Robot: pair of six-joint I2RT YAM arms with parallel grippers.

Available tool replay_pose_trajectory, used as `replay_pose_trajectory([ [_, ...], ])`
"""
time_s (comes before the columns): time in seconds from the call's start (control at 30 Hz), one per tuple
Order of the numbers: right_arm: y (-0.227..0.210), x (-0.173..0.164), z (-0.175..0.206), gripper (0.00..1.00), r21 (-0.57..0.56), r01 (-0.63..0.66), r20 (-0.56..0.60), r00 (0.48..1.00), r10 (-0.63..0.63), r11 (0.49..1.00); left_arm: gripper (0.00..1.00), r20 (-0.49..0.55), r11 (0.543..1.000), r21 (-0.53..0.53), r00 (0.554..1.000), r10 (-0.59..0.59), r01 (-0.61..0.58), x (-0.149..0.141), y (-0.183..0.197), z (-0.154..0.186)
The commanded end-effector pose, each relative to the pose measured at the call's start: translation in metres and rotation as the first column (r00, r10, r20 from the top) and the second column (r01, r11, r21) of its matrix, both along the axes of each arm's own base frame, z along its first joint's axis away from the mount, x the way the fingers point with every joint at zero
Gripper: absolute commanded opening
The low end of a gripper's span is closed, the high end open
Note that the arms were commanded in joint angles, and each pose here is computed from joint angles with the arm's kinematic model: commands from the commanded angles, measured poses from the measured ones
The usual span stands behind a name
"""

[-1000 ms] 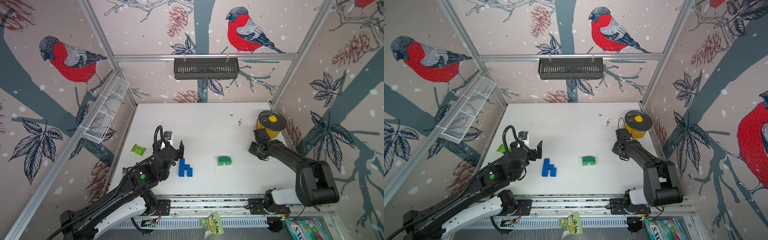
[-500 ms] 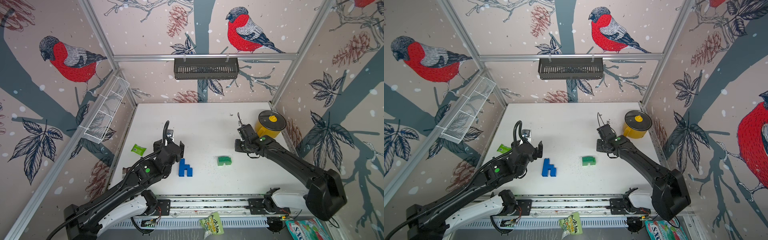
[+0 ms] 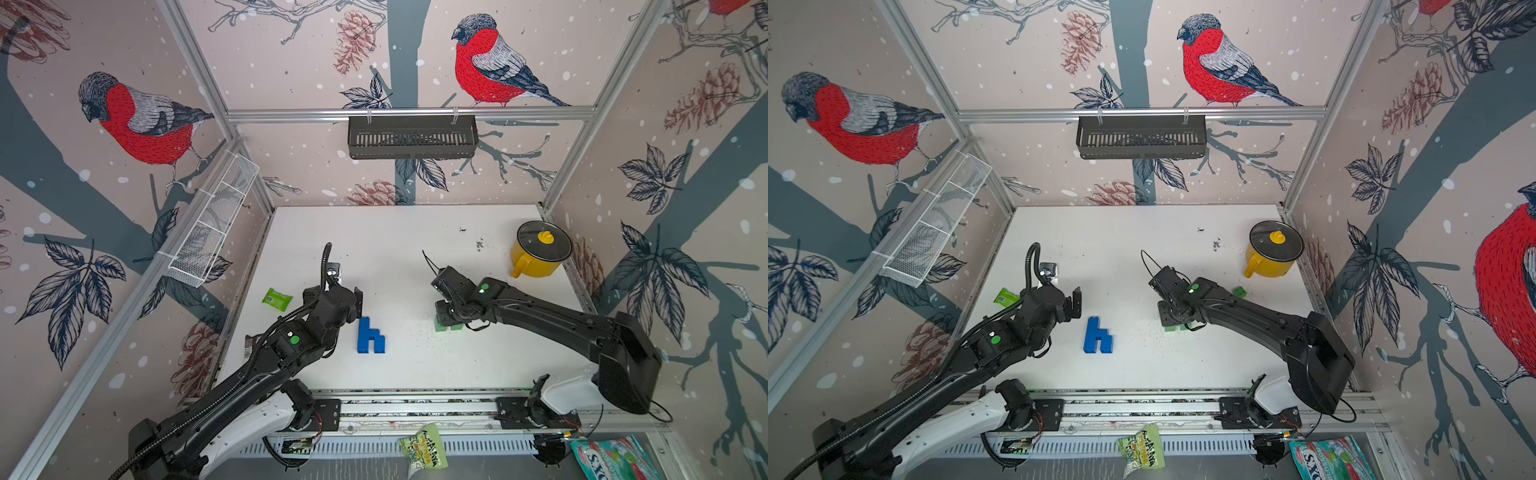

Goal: Assemble the letter h with lego
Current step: Assemble the lego brick with the lego brick.

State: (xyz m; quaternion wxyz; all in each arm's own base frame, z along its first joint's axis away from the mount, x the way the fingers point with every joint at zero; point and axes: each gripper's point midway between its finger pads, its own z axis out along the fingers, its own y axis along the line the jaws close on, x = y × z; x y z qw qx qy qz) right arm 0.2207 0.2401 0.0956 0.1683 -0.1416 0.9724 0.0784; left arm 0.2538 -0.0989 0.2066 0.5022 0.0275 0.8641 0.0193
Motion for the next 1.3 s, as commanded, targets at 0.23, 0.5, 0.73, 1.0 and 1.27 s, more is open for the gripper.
replay_pose_trajectory([
  [0.23, 0.0, -0.007, -0.017, 0.33, -0.086, 0.009, -0.032, 0.999, -0.012, 0.996, 0.98, 0.008, 1.0, -0.026, 1.0, -0.012, 0.012, 0.001, -0.004, 0.002],
  [0.5, 0.001, -0.006, -0.022, 0.32, -0.105, 0.027, -0.041, 0.999, -0.031, 0.994, 0.98, 0.003, 0.999, -0.031, 1.0, -0.026, 0.026, 0.001, -0.007, 0.001],
  [0.73, 0.001, -0.008, -0.019, 0.31, -0.087, 0.034, -0.041, 0.998, -0.038, 0.996, 0.98, 0.001, 0.999, -0.031, 0.999, -0.032, 0.032, 0.0, -0.008, 0.0],
  [1.0, 0.003, -0.007, -0.014, 0.31, -0.039, 0.063, -0.038, 0.997, -0.065, 0.997, 0.98, -0.008, 0.999, -0.026, 0.999, -0.037, 0.037, 0.001, -0.009, -0.002],
  [1.27, -0.002, -0.009, -0.021, 0.31, -0.042, 0.065, -0.053, 0.996, -0.067, 0.997, 0.98, -0.01, 0.999, -0.026, 0.999, -0.041, 0.04, 0.001, -0.01, -0.002],
])
